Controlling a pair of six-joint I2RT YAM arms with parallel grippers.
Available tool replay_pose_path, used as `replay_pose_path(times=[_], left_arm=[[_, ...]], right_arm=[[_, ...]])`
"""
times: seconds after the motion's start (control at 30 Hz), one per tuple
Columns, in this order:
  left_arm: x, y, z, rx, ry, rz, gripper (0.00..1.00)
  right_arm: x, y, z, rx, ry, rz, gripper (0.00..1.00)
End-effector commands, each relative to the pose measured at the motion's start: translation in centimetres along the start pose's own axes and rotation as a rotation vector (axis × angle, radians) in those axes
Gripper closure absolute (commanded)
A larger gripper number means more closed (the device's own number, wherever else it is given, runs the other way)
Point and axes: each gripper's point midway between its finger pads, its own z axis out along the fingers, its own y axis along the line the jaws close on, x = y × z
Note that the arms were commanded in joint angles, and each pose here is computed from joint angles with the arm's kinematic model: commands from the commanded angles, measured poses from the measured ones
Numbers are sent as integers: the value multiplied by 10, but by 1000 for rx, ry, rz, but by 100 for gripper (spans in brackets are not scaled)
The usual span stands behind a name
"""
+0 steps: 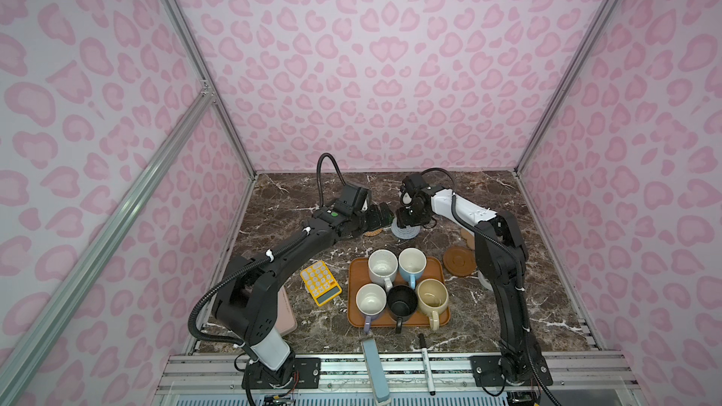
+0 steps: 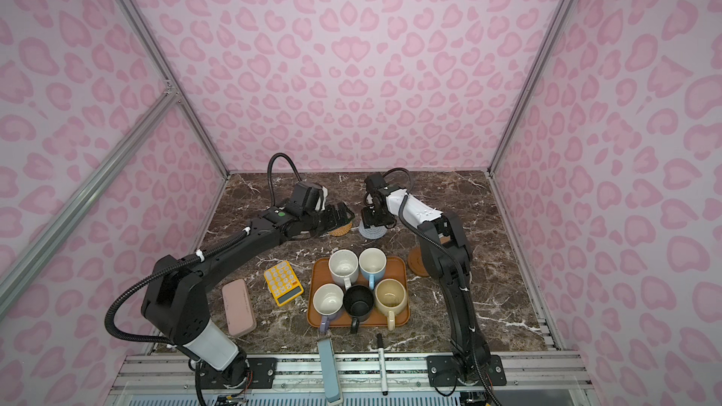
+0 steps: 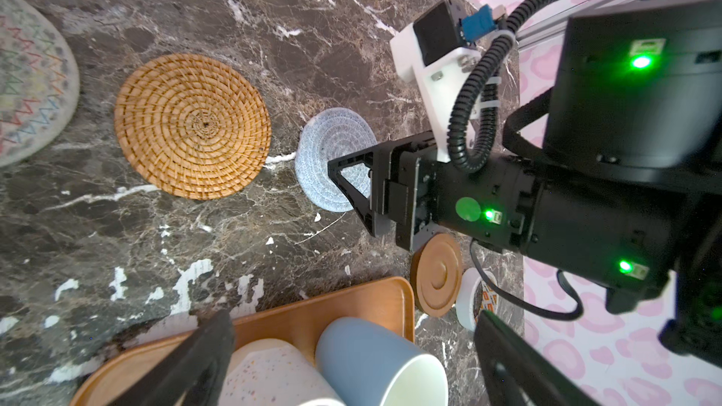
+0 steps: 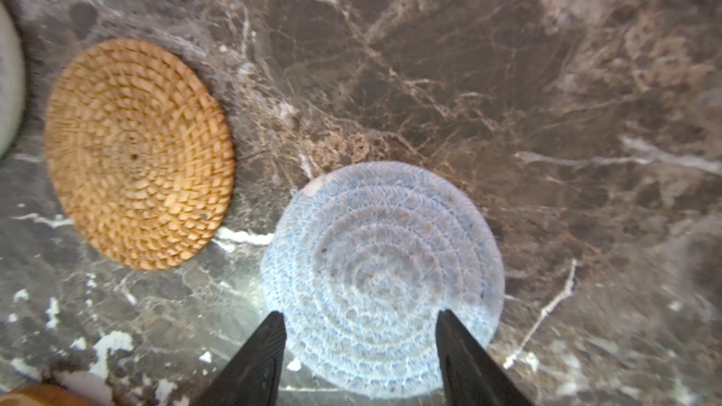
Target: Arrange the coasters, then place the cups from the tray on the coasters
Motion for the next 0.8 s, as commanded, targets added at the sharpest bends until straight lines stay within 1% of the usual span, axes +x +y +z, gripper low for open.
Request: replay_pose_path(times=[0.0, 0.2, 0.27, 0.33, 0.37, 0.43, 0.5, 0.57, 0.7, 0.77], left_arm=[[-11, -8, -14, 8, -40, 15, 2], [-14, -18, -34, 41, -54, 23, 2], [-14, -25, -44, 65, -59, 26, 2], [-16, -32, -56, 94, -73, 28, 2], [-16, -35, -61, 102, -79, 30, 2], [-17, -39, -72, 116, -94, 33, 2], [-17, -42, -82, 130, -104, 30, 2], [-15, -46, -89, 153, -105, 27, 2], [-3, -65, -95, 241, -46, 70, 2], [6, -74, -93, 259, -7, 92, 2]], right_arm=[[-5, 5, -19, -15, -23, -18, 33], [-7, 9, -59, -33, -83, -11, 31], [-5, 8, -77, -35, -121, 5, 23], [-1, 3, -99, -22, -165, 24, 13], [2, -1, -108, -14, -182, 34, 2], [9, -8, -130, -9, -223, 51, 1], [18, -16, -145, -17, -236, 77, 1], [35, -26, -153, -27, -235, 103, 1], [66, -51, -167, -17, -237, 158, 1], [81, -63, -170, -15, -226, 195, 1]])
